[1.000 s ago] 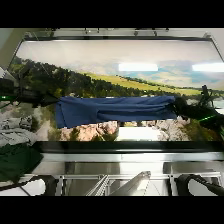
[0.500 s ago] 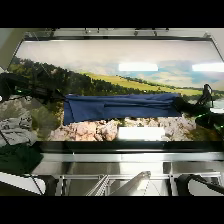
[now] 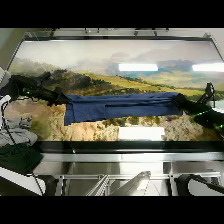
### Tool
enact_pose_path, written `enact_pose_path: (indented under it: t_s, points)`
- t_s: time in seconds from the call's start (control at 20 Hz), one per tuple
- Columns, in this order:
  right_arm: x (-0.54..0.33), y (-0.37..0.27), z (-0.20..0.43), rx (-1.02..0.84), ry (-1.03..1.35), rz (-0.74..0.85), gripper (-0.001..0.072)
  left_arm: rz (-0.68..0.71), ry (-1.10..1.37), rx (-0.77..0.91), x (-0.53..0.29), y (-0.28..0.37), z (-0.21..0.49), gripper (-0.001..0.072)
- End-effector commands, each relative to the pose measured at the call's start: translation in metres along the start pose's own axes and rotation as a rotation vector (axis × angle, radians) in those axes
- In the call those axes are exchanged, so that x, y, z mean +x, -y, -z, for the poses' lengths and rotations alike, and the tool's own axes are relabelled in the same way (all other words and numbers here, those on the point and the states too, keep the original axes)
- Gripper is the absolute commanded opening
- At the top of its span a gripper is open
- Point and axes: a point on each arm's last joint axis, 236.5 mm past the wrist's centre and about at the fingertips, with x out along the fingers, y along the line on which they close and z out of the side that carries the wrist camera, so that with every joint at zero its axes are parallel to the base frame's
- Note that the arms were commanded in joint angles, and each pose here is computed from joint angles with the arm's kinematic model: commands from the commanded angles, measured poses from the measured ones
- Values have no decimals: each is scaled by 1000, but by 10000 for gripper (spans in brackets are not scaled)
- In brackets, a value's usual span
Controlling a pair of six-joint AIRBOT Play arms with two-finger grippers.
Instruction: Fold the shirts.
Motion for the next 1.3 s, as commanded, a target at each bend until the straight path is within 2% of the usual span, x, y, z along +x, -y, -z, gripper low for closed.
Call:
enact_pose_path:
  t_s: [0.0,0.05,0.1,0.15,0.2,0.4,0.5,0.65,0.7,0.8,0.9,0.95,1.25]
  points:
    - [2,4,-1,13,5,10,499,-4,3,5,3,0,-2,19]
    - [2,4,-1,14,6,10,530,-2,1,5,3,0,-1,20]
    - [2,3,-2,19,9,9,529,-1,0,5,3,1,-1,145]
    - [2,4,-2,20,11,10,529,9,-2,3,3,3,-1,326]
    - [2,3,-2,19,10,7,529,25,1,0,2,7,-1,397]
    - [-8,-17,-3,-20,0,-56,529,109,-48,17,-7,31,7,631]
    - [-25,-36,-12,-92,-7,-124,529,140,-93,59,-26,46,12,649]
    - [-47,-25,-35,-63,-59,-105,549,150,-105,66,-63,59,9,634]
    - [-48,-13,-39,-28,-111,-79,581,145,-87,60,-75,60,4,629]
    - [-43,-4,-38,7,-238,-108,581,131,-50,42,-91,63,-6,604]
    - [-31,-4,-32,18,-343,-158,584,127,-39,49,-99,66,-8,67]
    - [-24,-4,-28,19,-385,-174,585,127,-42,55,-99,68,-8,9]
    - [18,20,-7,33,-491,-152,585,128,-100,94,-82,86,0,9]
